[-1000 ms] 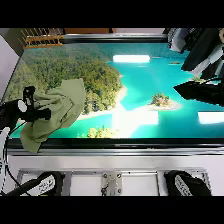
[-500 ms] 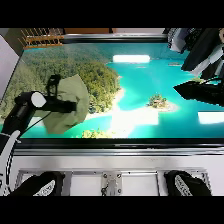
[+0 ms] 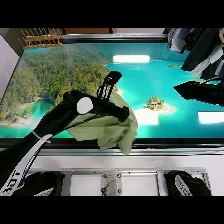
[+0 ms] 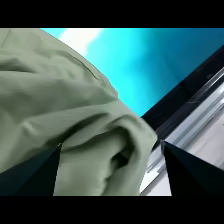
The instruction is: Fold the clothes and pants, and hang the long-sleeved shirts on hangers.
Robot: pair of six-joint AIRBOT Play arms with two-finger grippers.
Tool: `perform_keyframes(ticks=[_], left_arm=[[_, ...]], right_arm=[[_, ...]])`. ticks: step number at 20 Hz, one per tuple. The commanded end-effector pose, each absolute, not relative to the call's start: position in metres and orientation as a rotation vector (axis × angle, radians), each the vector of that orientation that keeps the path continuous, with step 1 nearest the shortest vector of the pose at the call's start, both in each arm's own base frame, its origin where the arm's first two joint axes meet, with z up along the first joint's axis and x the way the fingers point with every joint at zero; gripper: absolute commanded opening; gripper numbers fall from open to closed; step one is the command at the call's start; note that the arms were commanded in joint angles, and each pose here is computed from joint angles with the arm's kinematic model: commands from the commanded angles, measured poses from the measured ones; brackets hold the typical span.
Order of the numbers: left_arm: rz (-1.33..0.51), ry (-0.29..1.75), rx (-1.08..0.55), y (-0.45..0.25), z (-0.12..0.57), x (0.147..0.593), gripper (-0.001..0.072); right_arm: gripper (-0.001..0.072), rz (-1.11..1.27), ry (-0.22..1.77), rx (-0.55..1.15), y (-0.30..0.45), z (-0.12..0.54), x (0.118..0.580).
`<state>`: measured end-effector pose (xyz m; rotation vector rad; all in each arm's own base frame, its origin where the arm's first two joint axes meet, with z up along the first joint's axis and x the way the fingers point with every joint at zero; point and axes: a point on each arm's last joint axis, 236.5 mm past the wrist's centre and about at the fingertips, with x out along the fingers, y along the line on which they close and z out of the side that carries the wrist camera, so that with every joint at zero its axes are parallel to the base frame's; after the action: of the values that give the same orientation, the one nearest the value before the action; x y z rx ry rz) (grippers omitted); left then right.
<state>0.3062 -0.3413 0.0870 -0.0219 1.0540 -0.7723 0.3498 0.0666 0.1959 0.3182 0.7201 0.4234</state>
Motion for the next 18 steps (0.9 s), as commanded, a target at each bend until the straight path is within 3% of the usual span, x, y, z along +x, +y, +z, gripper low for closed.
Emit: perform_keyframes(ticks=[1, 5, 9, 12, 18], left_arm=[[-0.666, 1.070, -0.013, -0.305, 0.096, 0.351, 0.0684], [-0.331, 1.170, -0.176, -0.152, 0.074, 0.401, 0.0684], [-0.052, 1.375, -0.396, -0.035, -0.006, 0.369, 0.0684], [0.038, 1.397, -0.638, -0.015, -0.052, 0.349, 0.0684], [0.096, 1.377, -0.741, -0.012, -0.093, 0.348, 0.0684]], right_arm=[[0.0020, 0.425, 0.719, 0.318, 0.067, 0.196, 0.350], [0.0020, 0.425, 0.719, 0.318, 0.067, 0.196, 0.350], [0.0020, 0.425, 0.720, 0.318, 0.067, 0.196, 0.350], [0.0019, 0.424, 0.721, 0.323, 0.067, 0.196, 0.350], [0.0016, 0.427, 0.720, 0.332, 0.069, 0.197, 0.350]])
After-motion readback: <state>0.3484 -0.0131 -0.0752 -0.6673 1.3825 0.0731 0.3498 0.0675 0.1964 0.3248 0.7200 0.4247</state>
